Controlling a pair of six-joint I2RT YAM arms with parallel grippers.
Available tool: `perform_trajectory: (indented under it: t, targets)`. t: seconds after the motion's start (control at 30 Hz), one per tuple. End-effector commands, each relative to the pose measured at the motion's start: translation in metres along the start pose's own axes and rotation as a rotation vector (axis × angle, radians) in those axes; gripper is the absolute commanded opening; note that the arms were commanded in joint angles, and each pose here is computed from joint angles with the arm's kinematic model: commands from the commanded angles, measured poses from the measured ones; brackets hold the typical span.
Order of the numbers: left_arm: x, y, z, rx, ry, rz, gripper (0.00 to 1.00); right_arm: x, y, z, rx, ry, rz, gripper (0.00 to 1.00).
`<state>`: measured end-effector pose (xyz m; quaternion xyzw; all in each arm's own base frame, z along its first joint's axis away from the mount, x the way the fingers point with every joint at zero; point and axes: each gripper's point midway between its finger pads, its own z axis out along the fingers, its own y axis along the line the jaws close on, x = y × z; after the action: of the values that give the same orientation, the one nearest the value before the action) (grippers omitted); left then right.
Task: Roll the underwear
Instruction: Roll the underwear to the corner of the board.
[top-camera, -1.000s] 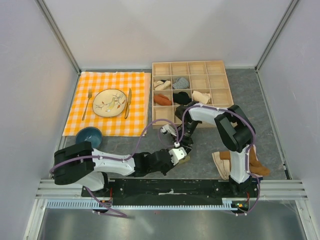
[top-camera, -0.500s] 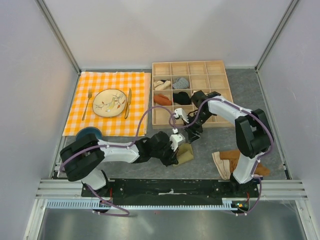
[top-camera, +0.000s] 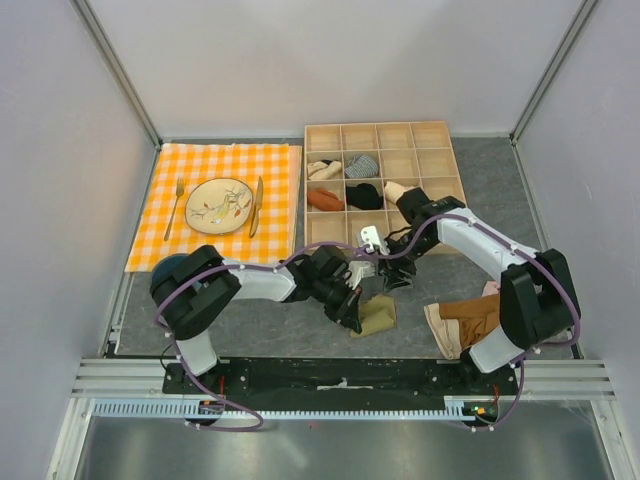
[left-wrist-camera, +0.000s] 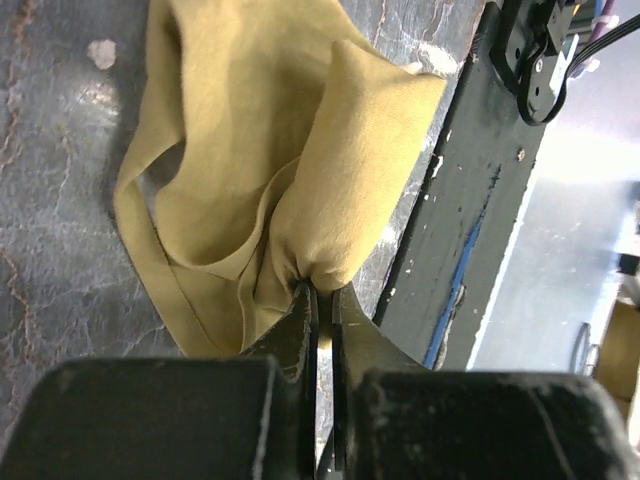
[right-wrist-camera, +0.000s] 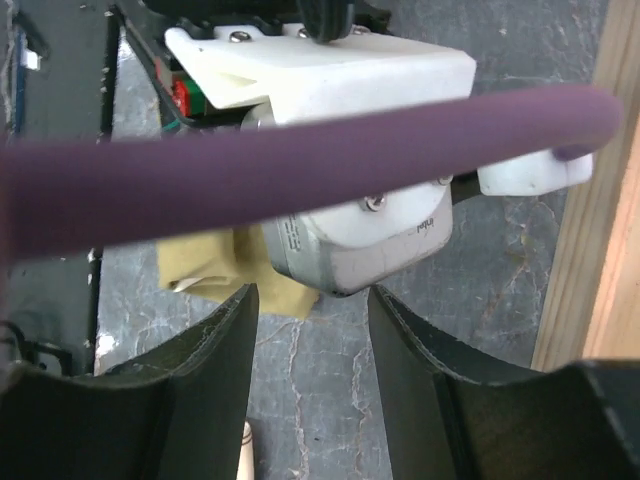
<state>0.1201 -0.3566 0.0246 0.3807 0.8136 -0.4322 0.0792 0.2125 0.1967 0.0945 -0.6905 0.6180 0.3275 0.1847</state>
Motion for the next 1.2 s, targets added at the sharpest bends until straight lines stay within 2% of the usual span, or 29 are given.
perform_trajectory:
  t: [0.0,0.13,0.27,0.4,0.53,0.6,0.77,0.9,1.1,1.17]
  targets:
    - [0.051,0.057,-0.011,-0.233,0.126,-0.366,0.02,0.005,-0.008,0.007,0.037,0.05,0.009,0.56]
    - [0.05,0.061,-0.013,-0.264,0.109,-0.355,0.02,0.024,-0.017,0.013,0.023,0.056,0.157,0.55]
    - [0.048,0.065,-0.015,-0.287,0.098,-0.347,0.02,0.047,-0.038,0.01,0.1,0.076,0.345,0.56]
    - [0.044,0.067,-0.018,-0.313,0.071,-0.33,0.02,0.077,-0.057,0.002,0.175,0.152,0.445,0.55]
    - [0.041,0.07,-0.02,-0.332,0.053,-0.315,0.02,0.096,-0.073,-0.011,0.273,0.264,0.472,0.56]
    - [0.04,0.071,-0.021,-0.34,0.044,-0.31,0.02,0.099,-0.082,-0.016,0.3,0.279,0.509,0.56]
    - [0.046,0.073,-0.019,-0.339,0.056,-0.33,0.02,0.072,-0.087,-0.031,0.286,0.056,0.608,0.55]
    - [0.05,0.074,-0.016,-0.338,0.067,-0.359,0.02,0.042,-0.079,-0.052,0.303,-0.087,0.526,0.54]
    - [0.051,0.073,-0.014,-0.337,0.071,-0.404,0.02,0.022,-0.053,-0.062,0.308,-0.164,0.374,0.54]
    - [0.052,0.074,-0.013,-0.339,0.076,-0.419,0.02,0.008,-0.034,-0.06,0.245,-0.222,0.302,0.54]
